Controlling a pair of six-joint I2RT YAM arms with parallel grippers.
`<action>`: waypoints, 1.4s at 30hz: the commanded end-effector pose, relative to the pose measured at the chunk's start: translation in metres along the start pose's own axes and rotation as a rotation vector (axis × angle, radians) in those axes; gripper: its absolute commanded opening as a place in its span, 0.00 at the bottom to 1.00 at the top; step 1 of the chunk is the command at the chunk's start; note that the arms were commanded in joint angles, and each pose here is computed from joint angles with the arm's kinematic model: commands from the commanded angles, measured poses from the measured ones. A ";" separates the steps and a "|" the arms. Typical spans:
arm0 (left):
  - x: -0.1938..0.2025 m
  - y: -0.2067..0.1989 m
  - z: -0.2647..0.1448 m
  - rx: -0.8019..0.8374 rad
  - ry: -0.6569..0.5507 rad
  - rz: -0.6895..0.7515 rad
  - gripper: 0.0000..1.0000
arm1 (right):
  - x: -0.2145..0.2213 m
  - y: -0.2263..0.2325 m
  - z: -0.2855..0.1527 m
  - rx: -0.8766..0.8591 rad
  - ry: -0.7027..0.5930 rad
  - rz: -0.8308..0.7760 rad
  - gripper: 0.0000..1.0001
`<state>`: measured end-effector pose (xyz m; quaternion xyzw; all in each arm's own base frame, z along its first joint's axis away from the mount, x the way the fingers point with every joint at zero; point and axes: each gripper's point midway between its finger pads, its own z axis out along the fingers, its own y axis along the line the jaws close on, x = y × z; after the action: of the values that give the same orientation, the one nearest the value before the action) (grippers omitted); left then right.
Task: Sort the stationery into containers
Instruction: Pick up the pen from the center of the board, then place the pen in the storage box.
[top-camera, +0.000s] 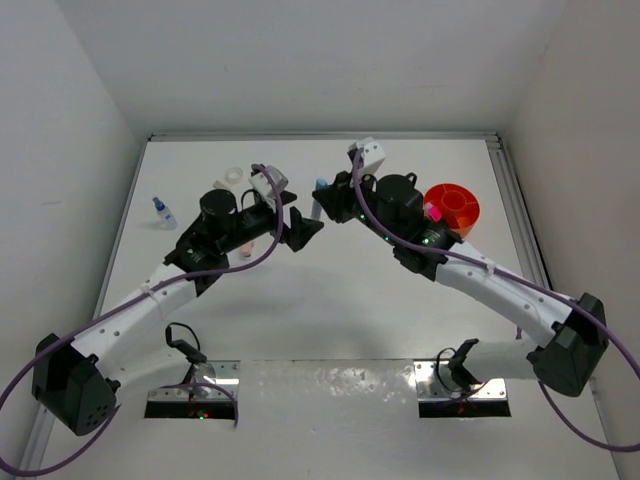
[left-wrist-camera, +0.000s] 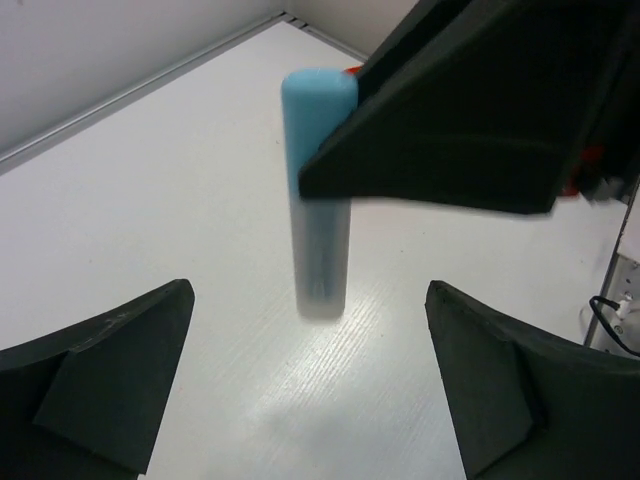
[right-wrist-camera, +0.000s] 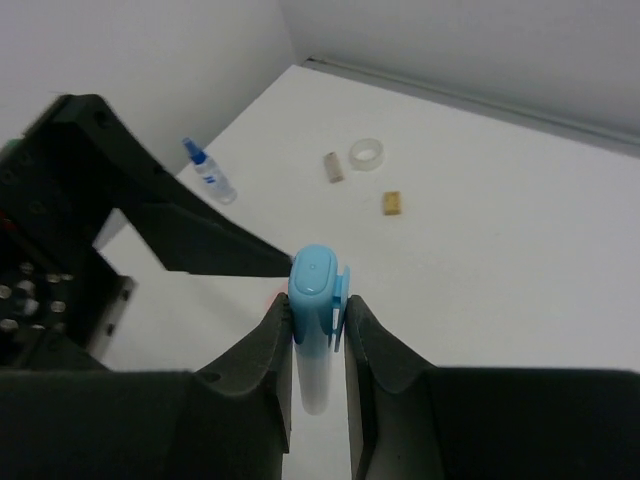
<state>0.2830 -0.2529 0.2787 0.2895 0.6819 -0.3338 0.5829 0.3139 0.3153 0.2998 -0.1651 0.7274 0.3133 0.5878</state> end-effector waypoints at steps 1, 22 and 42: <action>-0.008 -0.011 -0.006 0.041 -0.030 0.022 1.00 | -0.023 -0.046 -0.022 0.125 -0.053 -0.148 0.00; 0.028 0.028 -0.034 -0.168 0.028 0.046 1.00 | 0.030 -0.303 -0.139 0.608 0.067 -0.332 0.00; 0.026 0.041 -0.028 -0.189 0.022 0.052 1.00 | 0.058 -0.313 -0.138 0.524 0.001 -0.437 0.00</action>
<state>0.2867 -0.2094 0.2343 0.2607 0.7273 -0.2555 0.5812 0.3818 0.0010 0.1708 -0.1415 0.7544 -0.0129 0.6409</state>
